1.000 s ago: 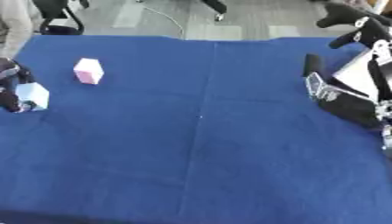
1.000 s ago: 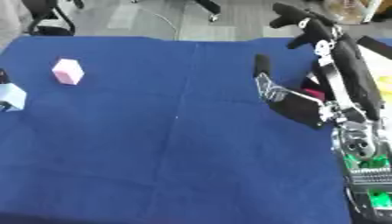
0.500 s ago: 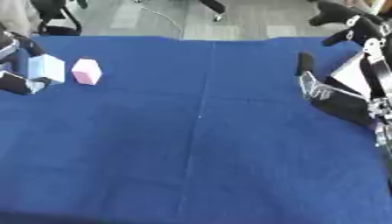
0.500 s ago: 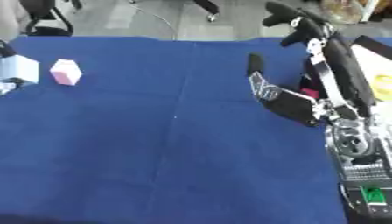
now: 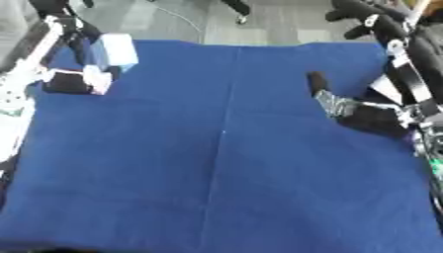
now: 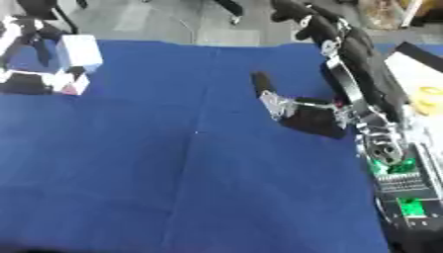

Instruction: Pick up the objects with one hand, pass them to the other hand, and then place them into the box on the other side of the table.

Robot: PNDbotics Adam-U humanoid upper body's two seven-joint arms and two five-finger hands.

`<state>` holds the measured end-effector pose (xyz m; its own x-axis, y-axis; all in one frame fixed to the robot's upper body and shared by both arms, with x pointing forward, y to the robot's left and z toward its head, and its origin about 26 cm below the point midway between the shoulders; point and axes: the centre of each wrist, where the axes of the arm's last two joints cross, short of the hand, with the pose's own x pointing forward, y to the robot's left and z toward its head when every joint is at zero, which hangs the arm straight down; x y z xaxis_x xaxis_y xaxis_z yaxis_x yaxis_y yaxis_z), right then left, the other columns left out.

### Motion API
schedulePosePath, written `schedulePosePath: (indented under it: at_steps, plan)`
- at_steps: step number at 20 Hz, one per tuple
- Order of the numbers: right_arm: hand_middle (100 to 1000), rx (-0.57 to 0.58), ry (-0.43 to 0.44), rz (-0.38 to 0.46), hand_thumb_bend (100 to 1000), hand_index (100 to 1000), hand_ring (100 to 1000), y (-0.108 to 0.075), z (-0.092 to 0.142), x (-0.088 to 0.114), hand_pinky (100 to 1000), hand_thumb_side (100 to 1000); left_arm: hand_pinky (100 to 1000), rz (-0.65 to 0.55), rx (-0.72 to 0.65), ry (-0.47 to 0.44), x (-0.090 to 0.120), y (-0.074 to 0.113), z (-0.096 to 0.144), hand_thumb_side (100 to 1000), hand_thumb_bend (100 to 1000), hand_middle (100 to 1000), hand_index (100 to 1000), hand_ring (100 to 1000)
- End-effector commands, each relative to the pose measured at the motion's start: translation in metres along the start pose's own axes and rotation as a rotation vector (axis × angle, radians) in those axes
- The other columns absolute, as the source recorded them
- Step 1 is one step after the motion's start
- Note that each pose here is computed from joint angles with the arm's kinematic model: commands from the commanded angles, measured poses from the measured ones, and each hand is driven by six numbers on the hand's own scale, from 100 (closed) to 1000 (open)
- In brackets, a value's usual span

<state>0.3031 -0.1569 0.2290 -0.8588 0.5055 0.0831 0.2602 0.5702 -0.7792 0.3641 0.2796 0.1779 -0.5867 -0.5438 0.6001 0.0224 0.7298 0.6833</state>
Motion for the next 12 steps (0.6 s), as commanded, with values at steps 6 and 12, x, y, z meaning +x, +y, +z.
schedulePosePath:
  at_steps: [6,12]
  plan:
    - [847,0.0,0.001,0.057,400,982,933,-0.012,-0.014,0.008,709,415,519,0.218,-0.138,-0.254,0.043,-0.051,-0.038,129,414,331,415,329]
    - [831,0.01,0.072,0.033,432,991,937,-0.01,-0.019,0.013,683,486,527,0.282,-0.207,-0.37,0.064,-0.064,-0.046,124,404,337,421,336]
